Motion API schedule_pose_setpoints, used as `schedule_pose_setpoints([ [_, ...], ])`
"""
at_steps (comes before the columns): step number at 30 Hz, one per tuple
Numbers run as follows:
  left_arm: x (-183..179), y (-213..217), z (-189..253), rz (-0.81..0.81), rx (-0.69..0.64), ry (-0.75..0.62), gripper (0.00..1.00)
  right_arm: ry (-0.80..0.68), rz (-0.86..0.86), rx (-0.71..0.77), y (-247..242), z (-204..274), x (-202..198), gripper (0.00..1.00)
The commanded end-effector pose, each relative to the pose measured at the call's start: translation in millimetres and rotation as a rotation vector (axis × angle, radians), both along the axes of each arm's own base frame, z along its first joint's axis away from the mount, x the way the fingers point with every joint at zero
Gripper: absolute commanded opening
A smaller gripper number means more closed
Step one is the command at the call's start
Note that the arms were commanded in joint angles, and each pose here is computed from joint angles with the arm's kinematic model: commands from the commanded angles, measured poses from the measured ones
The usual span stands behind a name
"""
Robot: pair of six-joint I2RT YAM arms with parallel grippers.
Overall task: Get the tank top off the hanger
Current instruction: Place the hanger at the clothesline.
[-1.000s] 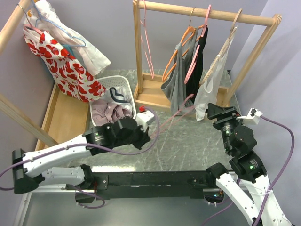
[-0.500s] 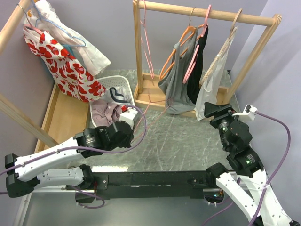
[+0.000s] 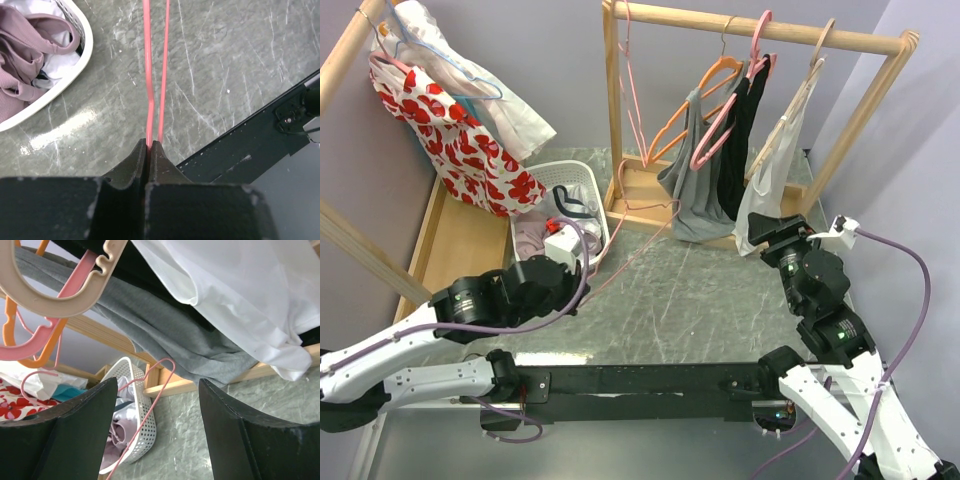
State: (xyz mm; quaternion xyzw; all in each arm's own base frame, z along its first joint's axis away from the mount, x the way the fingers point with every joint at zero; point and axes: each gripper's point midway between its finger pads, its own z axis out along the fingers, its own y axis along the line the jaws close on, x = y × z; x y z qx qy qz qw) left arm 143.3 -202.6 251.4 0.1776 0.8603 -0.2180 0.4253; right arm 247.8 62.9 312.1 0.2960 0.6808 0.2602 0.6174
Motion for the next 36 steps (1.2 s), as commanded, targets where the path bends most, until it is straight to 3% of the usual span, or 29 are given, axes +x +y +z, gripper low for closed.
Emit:
schedule_pose_setpoints([
  [1,-6,0,13,-0.039,-0.008,-0.001,0.01,-0.043,0.008,0.028,4,14,5,0.74],
  [12,-9,32,22,0.026,0.039,0.001,0.01,-0.029,0.023,0.031,9,9,10,0.74],
  [20,26,42,31,0.224,0.11,-0.102,0.01,-0.037,0.022,0.03,9,14,10,0.74],
  [27,70,21,36,0.384,0.272,-0.198,0.01,-0.043,0.004,0.028,3,15,5,0.74],
  [36,108,-18,64,0.425,0.234,-0.251,0.01,-0.044,-0.017,0.02,-4,12,0,0.75],
])
